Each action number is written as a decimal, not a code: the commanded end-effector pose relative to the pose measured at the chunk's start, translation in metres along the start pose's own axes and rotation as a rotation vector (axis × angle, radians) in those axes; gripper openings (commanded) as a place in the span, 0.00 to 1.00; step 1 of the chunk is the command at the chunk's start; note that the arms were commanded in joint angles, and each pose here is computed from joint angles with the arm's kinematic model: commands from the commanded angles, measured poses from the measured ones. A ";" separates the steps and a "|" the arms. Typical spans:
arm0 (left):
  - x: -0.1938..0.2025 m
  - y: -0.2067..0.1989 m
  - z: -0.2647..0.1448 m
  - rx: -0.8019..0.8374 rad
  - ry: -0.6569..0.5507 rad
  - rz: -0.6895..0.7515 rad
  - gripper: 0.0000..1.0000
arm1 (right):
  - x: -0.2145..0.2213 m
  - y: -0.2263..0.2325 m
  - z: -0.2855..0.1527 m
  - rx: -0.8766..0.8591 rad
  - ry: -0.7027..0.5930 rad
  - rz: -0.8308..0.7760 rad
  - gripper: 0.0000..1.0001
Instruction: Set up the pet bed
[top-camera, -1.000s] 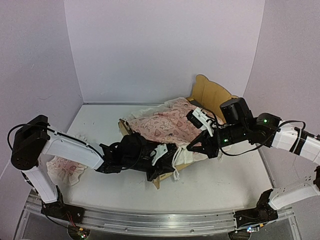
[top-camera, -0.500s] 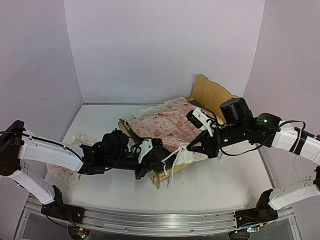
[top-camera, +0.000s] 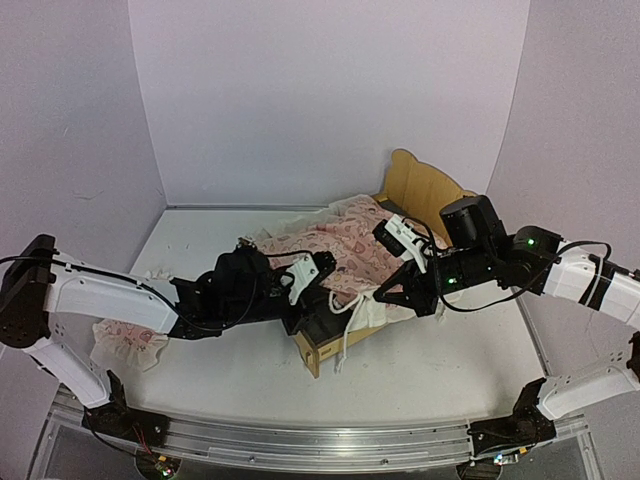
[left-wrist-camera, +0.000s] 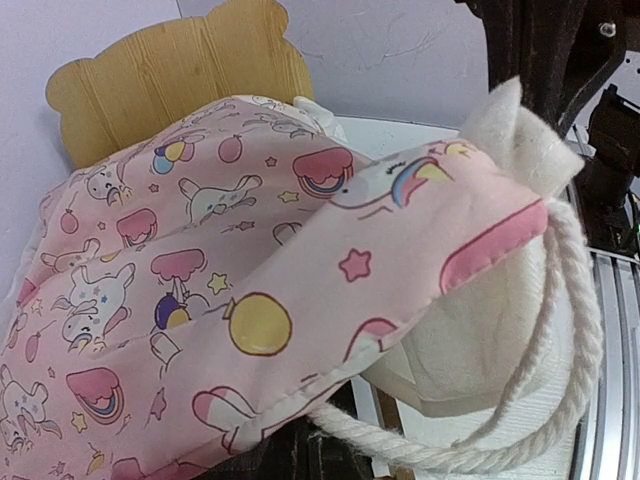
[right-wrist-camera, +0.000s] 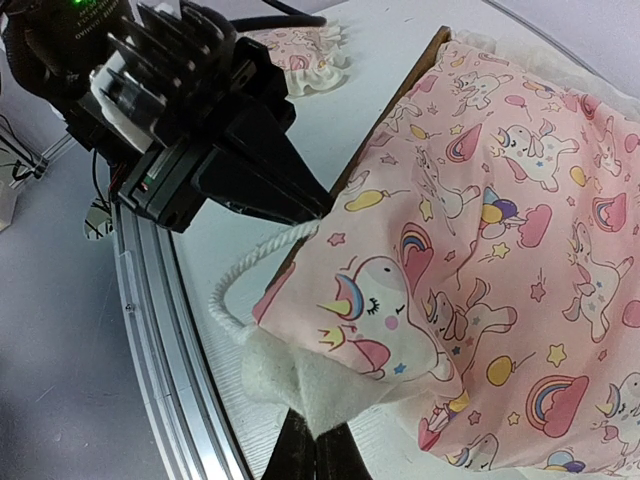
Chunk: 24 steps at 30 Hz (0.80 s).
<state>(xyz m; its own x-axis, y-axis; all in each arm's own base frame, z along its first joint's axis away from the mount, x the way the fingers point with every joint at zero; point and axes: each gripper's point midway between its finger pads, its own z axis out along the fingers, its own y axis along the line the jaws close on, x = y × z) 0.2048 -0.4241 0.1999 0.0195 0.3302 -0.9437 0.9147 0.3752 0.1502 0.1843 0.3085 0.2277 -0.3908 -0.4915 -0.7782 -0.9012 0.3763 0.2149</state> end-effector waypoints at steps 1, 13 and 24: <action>-0.016 -0.002 0.011 0.015 -0.046 0.036 0.00 | -0.025 0.005 -0.014 -0.010 -0.079 -0.024 0.00; 0.024 -0.038 0.024 0.204 0.033 -0.052 0.00 | -0.027 0.006 -0.013 -0.018 -0.078 -0.022 0.00; 0.050 -0.034 0.050 0.206 0.120 -0.088 0.00 | -0.024 -0.002 -0.003 0.004 -0.061 0.019 0.00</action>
<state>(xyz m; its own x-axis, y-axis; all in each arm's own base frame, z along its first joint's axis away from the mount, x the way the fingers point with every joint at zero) 0.1868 -0.4523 0.1214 -0.0966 0.4362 -0.8947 0.9738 0.2274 0.0057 0.1858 0.3083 0.2271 -0.4035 -0.4869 -0.7747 -0.8954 0.3844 0.2247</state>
